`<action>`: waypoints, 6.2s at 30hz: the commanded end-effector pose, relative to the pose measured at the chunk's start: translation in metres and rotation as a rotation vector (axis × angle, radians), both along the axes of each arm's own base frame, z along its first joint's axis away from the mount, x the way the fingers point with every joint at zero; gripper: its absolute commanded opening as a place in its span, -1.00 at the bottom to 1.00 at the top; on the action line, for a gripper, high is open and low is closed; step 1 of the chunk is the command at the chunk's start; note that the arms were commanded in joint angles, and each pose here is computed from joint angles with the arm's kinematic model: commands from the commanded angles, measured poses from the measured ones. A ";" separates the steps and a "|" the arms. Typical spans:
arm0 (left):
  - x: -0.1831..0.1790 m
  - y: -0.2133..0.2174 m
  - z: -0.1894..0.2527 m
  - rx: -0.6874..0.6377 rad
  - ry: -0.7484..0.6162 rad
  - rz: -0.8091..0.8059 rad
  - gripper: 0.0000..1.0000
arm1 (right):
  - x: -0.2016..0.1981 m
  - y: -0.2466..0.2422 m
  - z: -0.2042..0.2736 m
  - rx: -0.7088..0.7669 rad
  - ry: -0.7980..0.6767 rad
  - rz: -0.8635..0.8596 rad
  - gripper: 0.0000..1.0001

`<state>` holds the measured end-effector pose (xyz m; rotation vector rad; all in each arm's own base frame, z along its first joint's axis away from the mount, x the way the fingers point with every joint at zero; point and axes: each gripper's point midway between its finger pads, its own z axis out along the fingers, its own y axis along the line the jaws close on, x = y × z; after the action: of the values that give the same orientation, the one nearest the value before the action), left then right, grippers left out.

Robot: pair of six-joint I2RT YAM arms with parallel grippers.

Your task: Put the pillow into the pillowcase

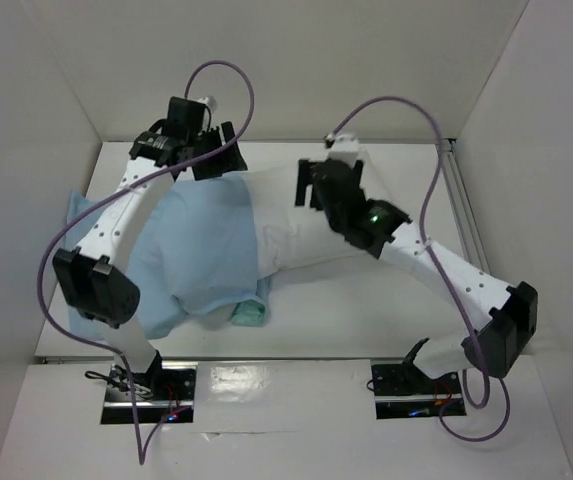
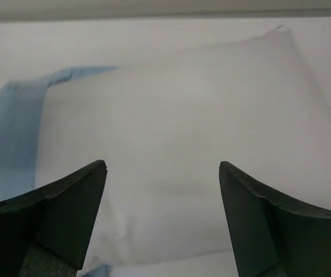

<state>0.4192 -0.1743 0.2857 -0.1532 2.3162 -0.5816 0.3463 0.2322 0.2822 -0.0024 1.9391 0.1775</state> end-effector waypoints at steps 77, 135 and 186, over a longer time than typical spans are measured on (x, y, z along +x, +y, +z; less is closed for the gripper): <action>-0.030 -0.118 0.085 -0.166 -0.123 -0.456 -1.00 | 0.062 -0.040 0.084 0.281 0.011 0.324 -1.00; -0.123 -0.177 0.177 -0.431 -0.197 -0.624 -1.00 | -0.007 -0.052 0.162 0.290 -0.173 0.305 -1.00; -0.068 0.041 -0.110 -0.177 0.118 0.108 0.90 | -0.001 -0.070 0.050 -0.035 0.101 0.111 1.00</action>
<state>0.3544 -0.1105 0.2446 -0.3331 2.2402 -0.5663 0.3449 0.1396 0.3522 0.0828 1.9494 0.2839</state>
